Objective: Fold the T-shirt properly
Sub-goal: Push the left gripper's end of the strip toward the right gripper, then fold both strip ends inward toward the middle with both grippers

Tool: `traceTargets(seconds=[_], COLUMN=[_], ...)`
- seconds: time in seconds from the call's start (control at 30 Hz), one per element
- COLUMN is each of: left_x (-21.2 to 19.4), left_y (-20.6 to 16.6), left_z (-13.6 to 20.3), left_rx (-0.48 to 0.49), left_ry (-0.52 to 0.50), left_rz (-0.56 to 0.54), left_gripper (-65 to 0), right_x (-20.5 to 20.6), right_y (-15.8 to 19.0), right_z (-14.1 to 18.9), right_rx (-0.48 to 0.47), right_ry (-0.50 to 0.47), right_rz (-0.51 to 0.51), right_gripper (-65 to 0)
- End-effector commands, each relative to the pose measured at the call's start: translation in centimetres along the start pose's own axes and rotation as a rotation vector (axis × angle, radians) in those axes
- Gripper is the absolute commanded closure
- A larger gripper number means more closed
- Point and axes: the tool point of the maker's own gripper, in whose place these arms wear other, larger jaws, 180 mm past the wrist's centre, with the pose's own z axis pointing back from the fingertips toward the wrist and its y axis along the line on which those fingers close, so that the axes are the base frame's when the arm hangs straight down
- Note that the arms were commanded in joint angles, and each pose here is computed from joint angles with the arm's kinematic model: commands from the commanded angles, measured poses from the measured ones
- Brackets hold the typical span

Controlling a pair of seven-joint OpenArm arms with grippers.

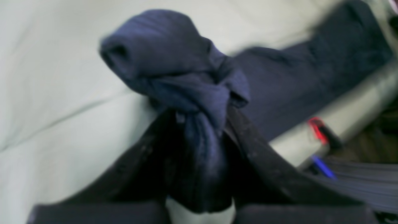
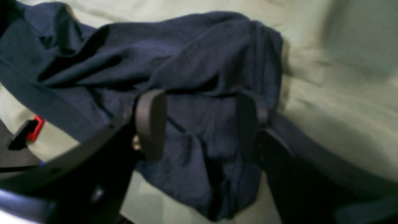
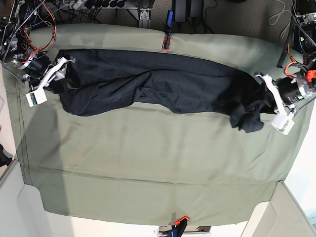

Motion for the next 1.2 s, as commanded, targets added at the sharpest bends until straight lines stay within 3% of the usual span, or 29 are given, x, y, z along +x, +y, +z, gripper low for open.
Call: traceTargets(seconds=[0.0,0.17,0.3,0.43,0.5,0.57,0.67,0.87,1.17], left_x=[1.1,-0.9,-1.9,-2.4,-2.2,-1.9,-1.3,-0.6,0.4], left_y=[-0.9,-4.1,-6.3,-7.8,-8.4,-8.9,-9.8,-10.7,-13.2], left_z=[-0.2,-4.5,-6.7,-7.7,-8.0,-8.2,-8.5,-8.7,-7.7], left_rx=[-0.021,-0.070,-0.129,-0.172,-0.186,-0.199,-0.231,-0.265,-0.422], left_ry=[-0.019,0.012,0.009,0.009,-0.002,-0.020,-0.053,-0.086,-0.119], left_rz=[-0.050,-0.069,-0.010,0.021,0.031,0.045,0.075,0.106,0.198], left_gripper=[0.0,0.0,0.0,-24.4,-31.8,-32.2,-32.3,-32.3,-32.2], right_x=[1.6,1.5,1.7,1.8,1.8,1.8,1.7,0.6,-0.9], right_y=[-0.1,-0.3,-1.0,-3.4,-4.3,-5.2,-5.8,-6.8,-5.7], right_z=[0.4,0.5,0.7,1.4,1.9,2.3,2.3,1.3,-1.6], right_rx=[0.000,-0.011,-0.039,-0.148,-0.186,-0.222,-0.244,-0.241,-0.137], right_ry=[-0.053,-0.051,-0.059,-0.069,-0.074,-0.080,-0.085,-0.066,-0.009], right_rz=[0.016,0.008,0.002,-0.033,-0.046,-0.064,-0.067,-0.119,-0.169], right_gripper=[-35.1,-35.1,-35.2,-35.2,-35.2,-35.5,-45.1,-44.9,-44.9])
